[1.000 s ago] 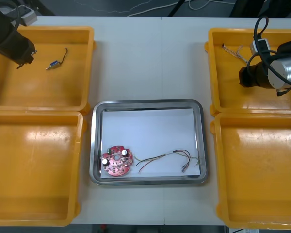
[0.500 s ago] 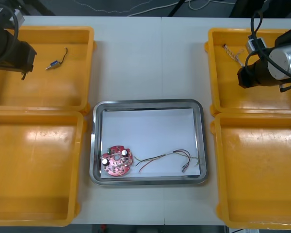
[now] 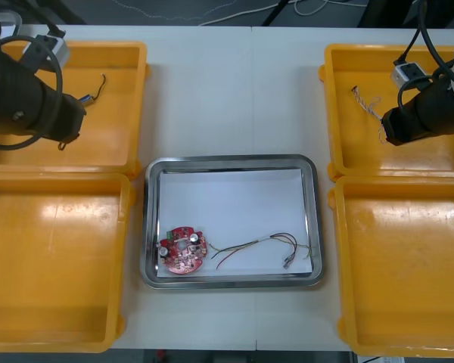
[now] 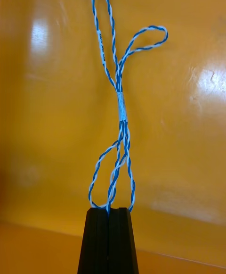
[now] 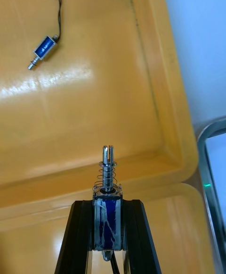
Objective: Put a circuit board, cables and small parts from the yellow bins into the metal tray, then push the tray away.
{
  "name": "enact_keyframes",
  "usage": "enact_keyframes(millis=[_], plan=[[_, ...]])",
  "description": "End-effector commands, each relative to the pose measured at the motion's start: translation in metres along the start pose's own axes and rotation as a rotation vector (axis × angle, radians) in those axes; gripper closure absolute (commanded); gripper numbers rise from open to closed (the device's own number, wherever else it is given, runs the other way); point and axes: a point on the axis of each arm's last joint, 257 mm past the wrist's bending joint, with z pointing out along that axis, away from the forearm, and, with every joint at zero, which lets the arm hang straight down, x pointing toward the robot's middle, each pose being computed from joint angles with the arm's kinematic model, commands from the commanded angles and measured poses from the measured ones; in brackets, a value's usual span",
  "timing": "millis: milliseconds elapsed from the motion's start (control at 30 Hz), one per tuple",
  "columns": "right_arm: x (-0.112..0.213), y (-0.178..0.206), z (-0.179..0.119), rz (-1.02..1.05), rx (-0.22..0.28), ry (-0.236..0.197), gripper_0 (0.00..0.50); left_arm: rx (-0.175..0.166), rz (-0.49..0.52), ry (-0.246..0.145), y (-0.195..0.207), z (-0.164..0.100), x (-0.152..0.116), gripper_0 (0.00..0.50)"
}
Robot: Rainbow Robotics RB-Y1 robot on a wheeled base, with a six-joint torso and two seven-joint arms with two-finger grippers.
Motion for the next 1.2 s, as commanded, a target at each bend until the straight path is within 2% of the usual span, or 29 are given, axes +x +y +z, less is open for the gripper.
enact_keyframes(millis=[33,167,333,433,567,667,733,767,800,833,867,900,1000,1067,1200], plan=[[-0.001,-0.021,-0.021,-0.087,0.020,-0.049,0.500,-0.009,-0.127,0.000,-0.031,0.001,0.019,0.500],[0.002,-0.021,-0.021,-0.098,0.013,-0.043,0.500,-0.015,-0.125,0.011,-0.048,0.005,0.034,0.500],[0.017,-0.024,-0.021,-0.099,0.011,0.008,0.500,-0.026,-0.119,0.012,-0.068,0.013,0.046,0.500],[0.025,-0.028,-0.023,-0.101,0.017,0.038,0.500,-0.050,-0.118,0.000,-0.079,0.020,0.050,0.500],[0.029,-0.035,-0.024,-0.103,0.033,0.050,0.500,-0.058,-0.104,-0.013,-0.088,0.025,0.052,0.500],[0.033,-0.039,-0.023,-0.108,0.049,0.060,0.500,-0.046,-0.102,-0.014,-0.095,0.027,0.054,0.500],[0.034,-0.041,-0.023,-0.112,0.053,0.063,0.483,-0.042,-0.118,-0.019,-0.101,0.028,0.054,0.500],[0.033,-0.041,-0.023,-0.115,0.056,0.061,0.453,-0.033,-0.122,-0.031,-0.107,0.030,0.053,0.500],[0.033,-0.042,-0.023,-0.116,0.058,0.061,0.385,-0.028,-0.125,-0.037,-0.111,0.031,0.053,0.500],[0.034,-0.043,-0.023,-0.119,0.057,0.062,0.245,-0.026,-0.133,-0.047,-0.115,0.033,0.052,0.500],[0.033,-0.043,-0.024,-0.120,0.059,0.061,0.198,-0.024,-0.134,-0.049,-0.117,0.034,0.053,0.500],[0.034,-0.043,-0.024,-0.128,0.056,0.062,0.128,-0.020,-0.134,-0.058,-0.122,0.035,0.053,0.500],[0.032,-0.044,-0.026,-0.142,0.053,0.058,0.037,-0.013,-0.127,-0.064,-0.129,0.038,0.055,0.500],[0.032,-0.044,-0.027,-0.152,0.048,0.057,0.007,-0.007,-0.125,-0.069,-0.132,0.038,0.055,0.500],[0.024,-0.036,-0.029,-0.201,0.041,0.051,0.000,0.011,-0.146,-0.074,-0.141,0.042,0.058,0.500]])
